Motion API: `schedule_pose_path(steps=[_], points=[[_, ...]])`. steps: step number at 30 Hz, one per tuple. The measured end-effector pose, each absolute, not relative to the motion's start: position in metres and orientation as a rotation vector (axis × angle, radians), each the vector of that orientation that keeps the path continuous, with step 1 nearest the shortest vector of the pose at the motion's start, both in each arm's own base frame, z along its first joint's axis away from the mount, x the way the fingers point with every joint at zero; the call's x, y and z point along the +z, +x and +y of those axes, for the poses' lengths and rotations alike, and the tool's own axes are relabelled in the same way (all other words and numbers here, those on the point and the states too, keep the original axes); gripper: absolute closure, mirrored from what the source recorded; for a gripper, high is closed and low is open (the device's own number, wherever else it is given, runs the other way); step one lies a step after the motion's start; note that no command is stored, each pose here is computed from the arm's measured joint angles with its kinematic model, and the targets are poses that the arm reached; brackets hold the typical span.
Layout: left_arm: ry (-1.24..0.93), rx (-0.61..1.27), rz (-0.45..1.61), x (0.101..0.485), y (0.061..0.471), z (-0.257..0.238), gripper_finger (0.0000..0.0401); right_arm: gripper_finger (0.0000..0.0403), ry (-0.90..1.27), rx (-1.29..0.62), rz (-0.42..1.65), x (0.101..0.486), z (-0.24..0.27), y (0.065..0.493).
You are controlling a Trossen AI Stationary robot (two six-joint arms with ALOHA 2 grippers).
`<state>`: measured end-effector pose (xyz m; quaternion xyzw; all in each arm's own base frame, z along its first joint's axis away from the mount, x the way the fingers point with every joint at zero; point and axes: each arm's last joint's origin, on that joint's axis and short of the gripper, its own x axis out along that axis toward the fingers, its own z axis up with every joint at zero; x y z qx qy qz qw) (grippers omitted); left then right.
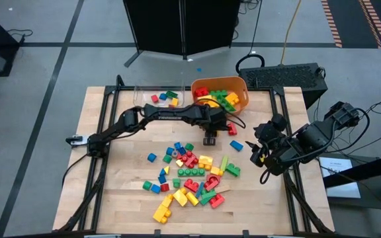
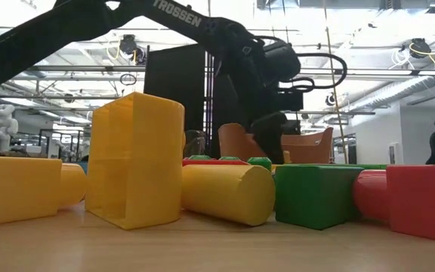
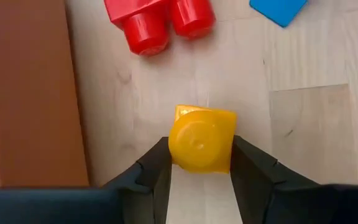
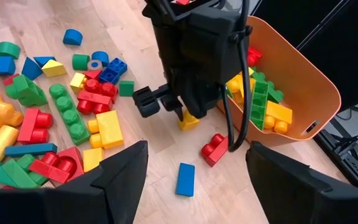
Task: Sort blocks by size
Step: Put the big yellow game piece into the orange bin
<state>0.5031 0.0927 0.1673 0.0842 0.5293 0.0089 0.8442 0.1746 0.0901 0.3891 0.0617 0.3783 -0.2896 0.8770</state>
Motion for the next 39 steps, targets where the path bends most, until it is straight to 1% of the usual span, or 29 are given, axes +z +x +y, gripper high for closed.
schedule_pose_path(steps=[6, 10, 13, 15, 19, 22, 25, 28, 31, 39], points=[[0.162, 0.012, 1.112, 0.177, 0.505, 0.081, 0.0271, 0.0138, 0.133, -0.602, 0.785, 0.389, 0.090, 0.175], [0.170, 0.014, 1.041, 0.203, 0.510, 0.075, 0.0271, 0.0138, 0.134, -0.602, 0.784, 0.389, 0.090, 0.175], [0.147, 0.052, 0.986, 0.222, 0.513, 0.077, 0.0272, 0.0138, 0.134, -0.602, 0.784, 0.389, 0.090, 0.175], [0.143, 0.116, 0.948, 0.236, 0.514, 0.085, 0.0272, 0.0138, 0.134, -0.602, 0.784, 0.389, 0.090, 0.175], [0.131, 0.300, 0.856, 0.262, 0.513, 0.114, 0.0272, 0.0138, 0.134, -0.602, 0.783, 0.389, 0.091, 0.175], [0.117, 0.397, 0.780, 0.274, 0.511, 0.136, 0.0272, 0.0138, 0.134, -0.602, 0.783, 0.389, 0.090, 0.175], [0.109, 0.450, 0.758, 0.276, 0.507, 0.156, 0.0272, 0.0138, 0.131, -0.603, 0.782, 0.389, 0.090, 0.175], [0.058, 0.501, 0.772, 0.269, 0.502, 0.176, 0.0272, 0.0138, 0.129, -0.603, 0.782, 0.389, 0.090, 0.175], [0.037, 0.521, 0.810, 0.261, 0.497, 0.189, 0.0255, 0.0138, 0.128, -0.603, 0.782, 0.389, 0.090, 0.175], [0.042, 0.493, 0.812, 0.262, 0.494, 0.196, 0.0163, 0.0138, 0.121, -0.601, 0.785, 0.389, 0.090, 0.175]])
